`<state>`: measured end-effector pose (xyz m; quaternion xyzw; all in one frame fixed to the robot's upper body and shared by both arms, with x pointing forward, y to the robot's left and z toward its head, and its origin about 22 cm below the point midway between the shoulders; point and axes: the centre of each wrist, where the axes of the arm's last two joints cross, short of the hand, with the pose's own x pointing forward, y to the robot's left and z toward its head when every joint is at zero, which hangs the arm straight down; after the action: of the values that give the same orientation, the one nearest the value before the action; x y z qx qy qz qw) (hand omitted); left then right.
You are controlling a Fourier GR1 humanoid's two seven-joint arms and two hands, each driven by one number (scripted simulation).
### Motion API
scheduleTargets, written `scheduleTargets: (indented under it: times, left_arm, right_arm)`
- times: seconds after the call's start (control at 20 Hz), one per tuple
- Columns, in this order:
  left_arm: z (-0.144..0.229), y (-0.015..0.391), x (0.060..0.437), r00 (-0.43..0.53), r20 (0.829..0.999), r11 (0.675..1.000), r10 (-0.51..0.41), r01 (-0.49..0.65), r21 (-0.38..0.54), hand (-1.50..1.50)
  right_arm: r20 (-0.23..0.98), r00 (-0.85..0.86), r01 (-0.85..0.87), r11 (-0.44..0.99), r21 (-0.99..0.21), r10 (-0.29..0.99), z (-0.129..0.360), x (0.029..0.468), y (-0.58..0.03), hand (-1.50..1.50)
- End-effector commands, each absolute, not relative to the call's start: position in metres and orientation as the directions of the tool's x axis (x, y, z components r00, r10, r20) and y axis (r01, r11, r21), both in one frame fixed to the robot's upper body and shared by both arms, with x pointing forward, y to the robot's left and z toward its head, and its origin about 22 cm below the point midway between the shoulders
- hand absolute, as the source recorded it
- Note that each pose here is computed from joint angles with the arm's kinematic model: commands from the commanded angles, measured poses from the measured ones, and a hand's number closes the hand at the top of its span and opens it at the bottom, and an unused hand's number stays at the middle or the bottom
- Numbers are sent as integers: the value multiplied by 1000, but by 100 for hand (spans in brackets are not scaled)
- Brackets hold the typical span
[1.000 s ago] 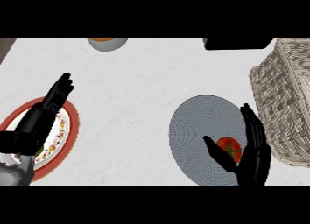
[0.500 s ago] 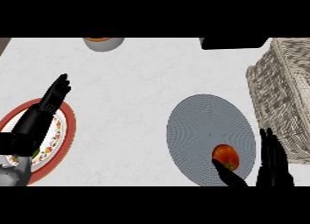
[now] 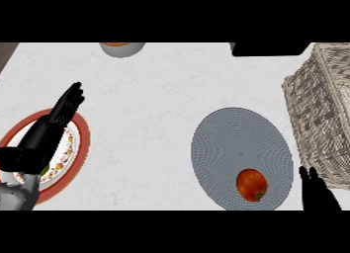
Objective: Pick the tomato from the placemat and place it in the basket
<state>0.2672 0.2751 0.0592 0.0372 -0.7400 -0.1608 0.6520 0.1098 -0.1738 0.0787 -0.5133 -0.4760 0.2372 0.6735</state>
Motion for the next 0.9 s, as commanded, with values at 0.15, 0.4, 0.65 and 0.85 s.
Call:
scheduleTargets:
  times: [0.15, 0.4, 0.65, 0.85]
  left_arm:
    - [60, 273, 275, -157, 960, 949, -232, 180, 259, 0]
    - [34, 266, 279, -164, 954, 939, -252, 198, 282, 0]
    - [78, 274, 290, -156, 954, 943, -255, 178, 281, 0]
    - [51, 270, 271, -160, 960, 948, -231, 185, 259, 0]
  right_arm:
    - [364, 496, 153, 334, -930, 788, 160, 64, -151, -150]
    - [390, 468, 190, 341, -921, 793, 151, 80, -148, -150]
    - [448, 459, 252, 371, -894, 768, 137, 97, -156, -150]
    - [459, 456, 285, 364, -887, 762, 94, 109, -160, -150]
